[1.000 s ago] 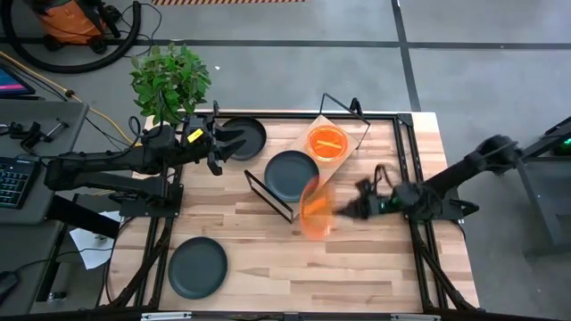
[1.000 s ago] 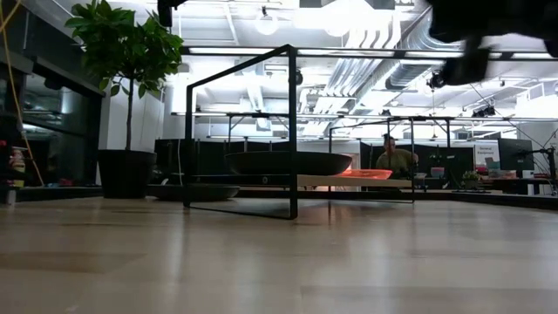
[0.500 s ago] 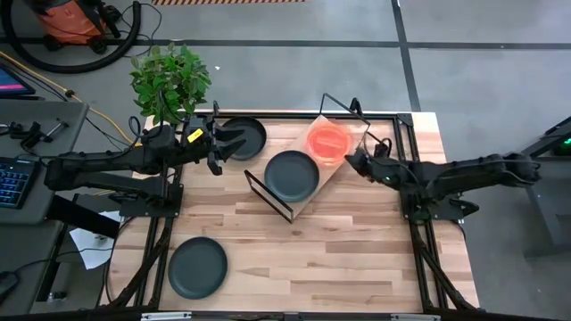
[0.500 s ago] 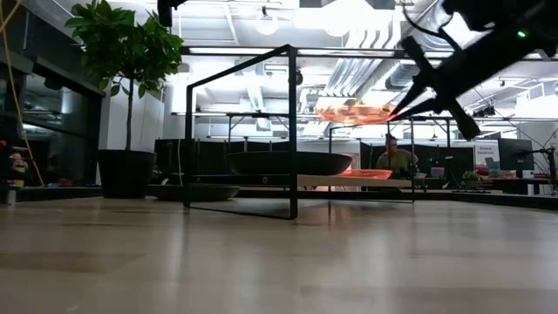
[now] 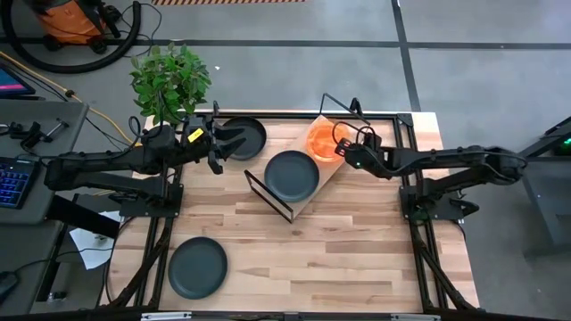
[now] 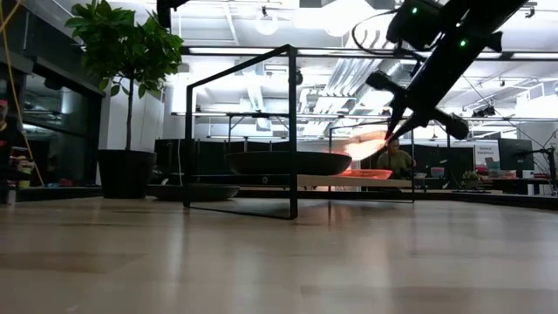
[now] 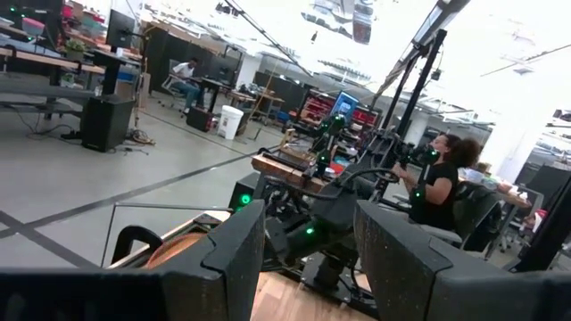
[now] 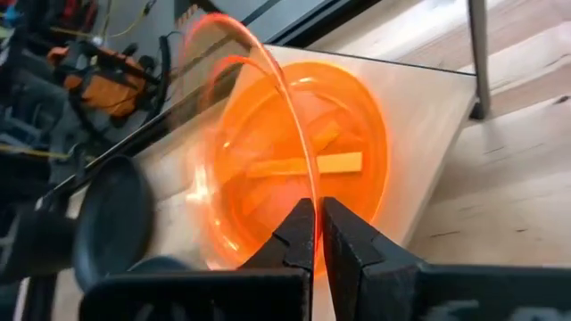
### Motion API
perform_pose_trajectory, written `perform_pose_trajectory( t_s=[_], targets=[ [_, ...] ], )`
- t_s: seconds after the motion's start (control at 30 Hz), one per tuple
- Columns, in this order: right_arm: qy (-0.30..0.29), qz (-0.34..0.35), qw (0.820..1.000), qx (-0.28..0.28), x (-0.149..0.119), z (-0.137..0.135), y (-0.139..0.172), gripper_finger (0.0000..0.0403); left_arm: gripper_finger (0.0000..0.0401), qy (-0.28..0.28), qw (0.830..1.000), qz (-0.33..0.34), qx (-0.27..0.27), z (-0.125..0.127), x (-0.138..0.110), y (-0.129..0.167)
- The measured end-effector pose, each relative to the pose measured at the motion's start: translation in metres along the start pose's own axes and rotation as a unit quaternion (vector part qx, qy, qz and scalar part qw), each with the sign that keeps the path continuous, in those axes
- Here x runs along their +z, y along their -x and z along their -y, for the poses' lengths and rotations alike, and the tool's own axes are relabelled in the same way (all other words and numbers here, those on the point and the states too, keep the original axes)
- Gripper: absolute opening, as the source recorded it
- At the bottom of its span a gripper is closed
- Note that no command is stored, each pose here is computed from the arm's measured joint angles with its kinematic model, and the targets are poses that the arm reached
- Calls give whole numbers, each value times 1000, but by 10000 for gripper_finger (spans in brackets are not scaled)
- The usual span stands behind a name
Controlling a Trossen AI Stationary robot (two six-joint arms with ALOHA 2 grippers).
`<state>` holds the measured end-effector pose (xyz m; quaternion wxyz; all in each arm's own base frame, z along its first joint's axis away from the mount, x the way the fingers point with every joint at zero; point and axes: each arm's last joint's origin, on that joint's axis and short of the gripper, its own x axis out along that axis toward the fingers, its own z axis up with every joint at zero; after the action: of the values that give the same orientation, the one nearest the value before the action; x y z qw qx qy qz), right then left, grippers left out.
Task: Place and stack plates onto a shelf
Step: Stack the orange plate on top of the stacked orange plates on the shelf
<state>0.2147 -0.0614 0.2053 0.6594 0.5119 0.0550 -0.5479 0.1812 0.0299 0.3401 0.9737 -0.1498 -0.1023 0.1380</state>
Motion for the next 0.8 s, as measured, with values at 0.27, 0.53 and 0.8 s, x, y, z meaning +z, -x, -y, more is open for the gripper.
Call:
perform_pose_trajectory(
  t_s=[0.27, 0.53, 0.8],
  targets=[
    [-13, 33, 999, -6, 1, 0, -6, 0, 162, 0, 1000, 0, 0, 0, 0, 0],
    [-7, 5, 1000, -12, 4, 1, -9, 7, 162, 0, 1000, 0, -1, 0, 0, 0],
    [-15, 4, 1000, -11, 5, 0, -9, 99, 162, -8, 1000, 1, -1, 0, 0, 0]
  ],
)
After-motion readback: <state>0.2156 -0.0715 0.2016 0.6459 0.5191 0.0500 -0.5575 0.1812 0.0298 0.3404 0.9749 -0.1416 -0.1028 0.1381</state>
